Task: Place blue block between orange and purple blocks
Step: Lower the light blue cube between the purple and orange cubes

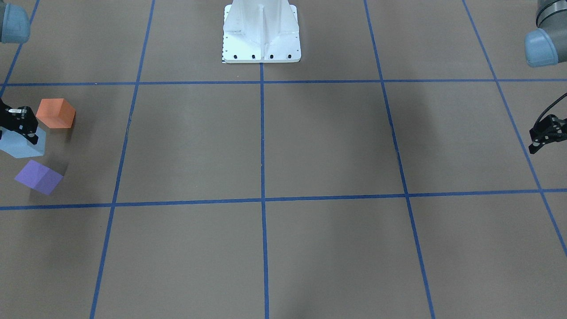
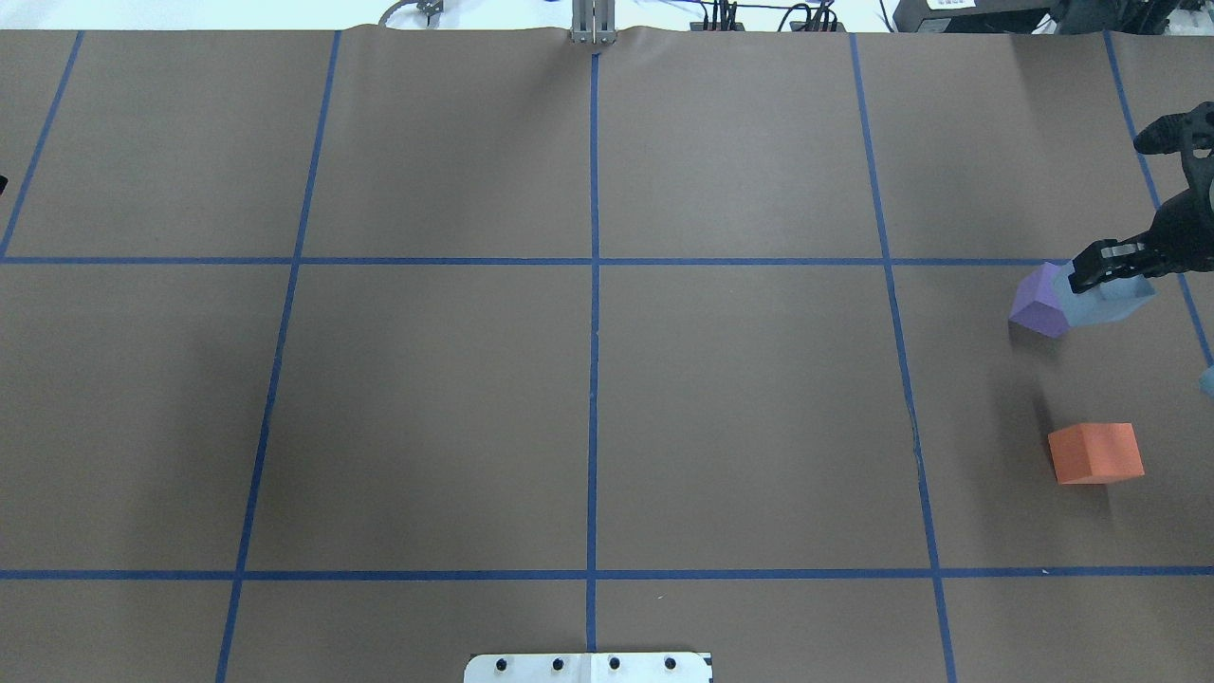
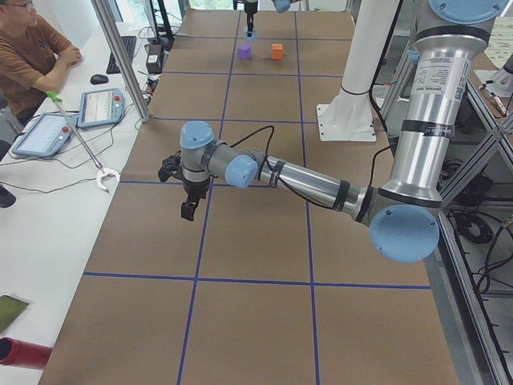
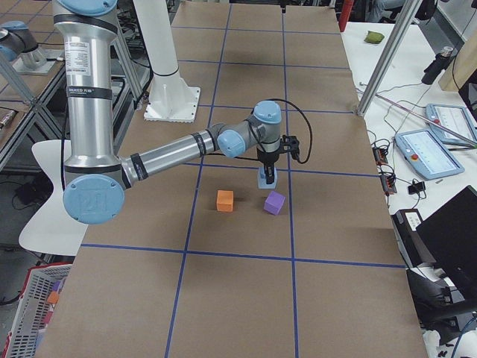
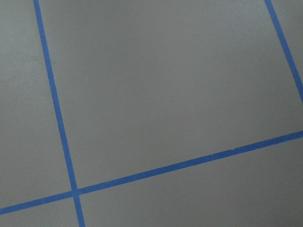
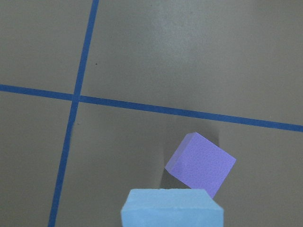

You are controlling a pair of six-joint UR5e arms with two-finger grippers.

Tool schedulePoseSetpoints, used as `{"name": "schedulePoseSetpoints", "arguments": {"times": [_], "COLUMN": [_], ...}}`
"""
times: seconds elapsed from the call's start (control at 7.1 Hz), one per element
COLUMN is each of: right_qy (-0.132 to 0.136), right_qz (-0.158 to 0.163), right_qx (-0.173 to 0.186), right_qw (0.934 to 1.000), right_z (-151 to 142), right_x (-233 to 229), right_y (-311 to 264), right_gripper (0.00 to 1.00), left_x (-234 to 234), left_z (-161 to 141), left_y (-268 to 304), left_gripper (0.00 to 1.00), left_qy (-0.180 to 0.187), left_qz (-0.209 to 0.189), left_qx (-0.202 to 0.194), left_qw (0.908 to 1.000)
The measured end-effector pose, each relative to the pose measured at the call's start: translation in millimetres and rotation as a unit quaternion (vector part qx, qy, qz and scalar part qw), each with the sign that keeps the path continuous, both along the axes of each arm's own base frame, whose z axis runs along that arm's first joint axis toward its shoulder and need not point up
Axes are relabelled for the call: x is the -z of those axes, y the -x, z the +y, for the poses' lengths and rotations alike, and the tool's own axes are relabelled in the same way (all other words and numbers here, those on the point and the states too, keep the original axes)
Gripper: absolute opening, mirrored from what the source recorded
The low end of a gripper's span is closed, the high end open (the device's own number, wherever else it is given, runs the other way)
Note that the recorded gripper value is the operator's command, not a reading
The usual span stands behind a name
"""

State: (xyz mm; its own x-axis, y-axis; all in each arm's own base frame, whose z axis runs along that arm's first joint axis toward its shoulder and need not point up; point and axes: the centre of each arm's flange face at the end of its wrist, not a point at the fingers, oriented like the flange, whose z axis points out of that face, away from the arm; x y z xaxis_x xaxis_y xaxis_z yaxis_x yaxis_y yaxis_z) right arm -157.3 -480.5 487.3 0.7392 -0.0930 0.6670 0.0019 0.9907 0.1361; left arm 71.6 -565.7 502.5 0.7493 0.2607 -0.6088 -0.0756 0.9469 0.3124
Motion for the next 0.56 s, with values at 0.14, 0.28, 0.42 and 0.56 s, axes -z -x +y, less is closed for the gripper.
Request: {"name": "schedulePoseSetpoints", "arguments": {"times": [0.14,0.28,0.42,0.56], "right_qy": [0.009,0.016,0.021,0.027], "right_qz": [0.002,0.003,0.004,0.004], "right_qx": [0.001,0.001,0.003,0.006], "right_qw": [1.0000,0.9999,0.9998,0.9996], "right_z": [-5,-8,-8,-5], "right_x": [-10,-16,-21,-25], "right_y": [3,5,6,9], "right_gripper": [0.00,0.00,0.00,0.00], "left_x": [0,0,2,3], "left_z": [0,-1,-2,-3], "left_y": [0,0,0,0], "left_gripper": [1.00,1.00,1.00,1.00], "left_qy": [-0.004,-0.006,-0.007,-0.009], "left_qz": [-0.002,-0.002,-0.002,-0.002], "left_qx": [0.001,0.002,0.002,0.002], "left_qw": [1.0000,1.0000,1.0000,1.0000]}}
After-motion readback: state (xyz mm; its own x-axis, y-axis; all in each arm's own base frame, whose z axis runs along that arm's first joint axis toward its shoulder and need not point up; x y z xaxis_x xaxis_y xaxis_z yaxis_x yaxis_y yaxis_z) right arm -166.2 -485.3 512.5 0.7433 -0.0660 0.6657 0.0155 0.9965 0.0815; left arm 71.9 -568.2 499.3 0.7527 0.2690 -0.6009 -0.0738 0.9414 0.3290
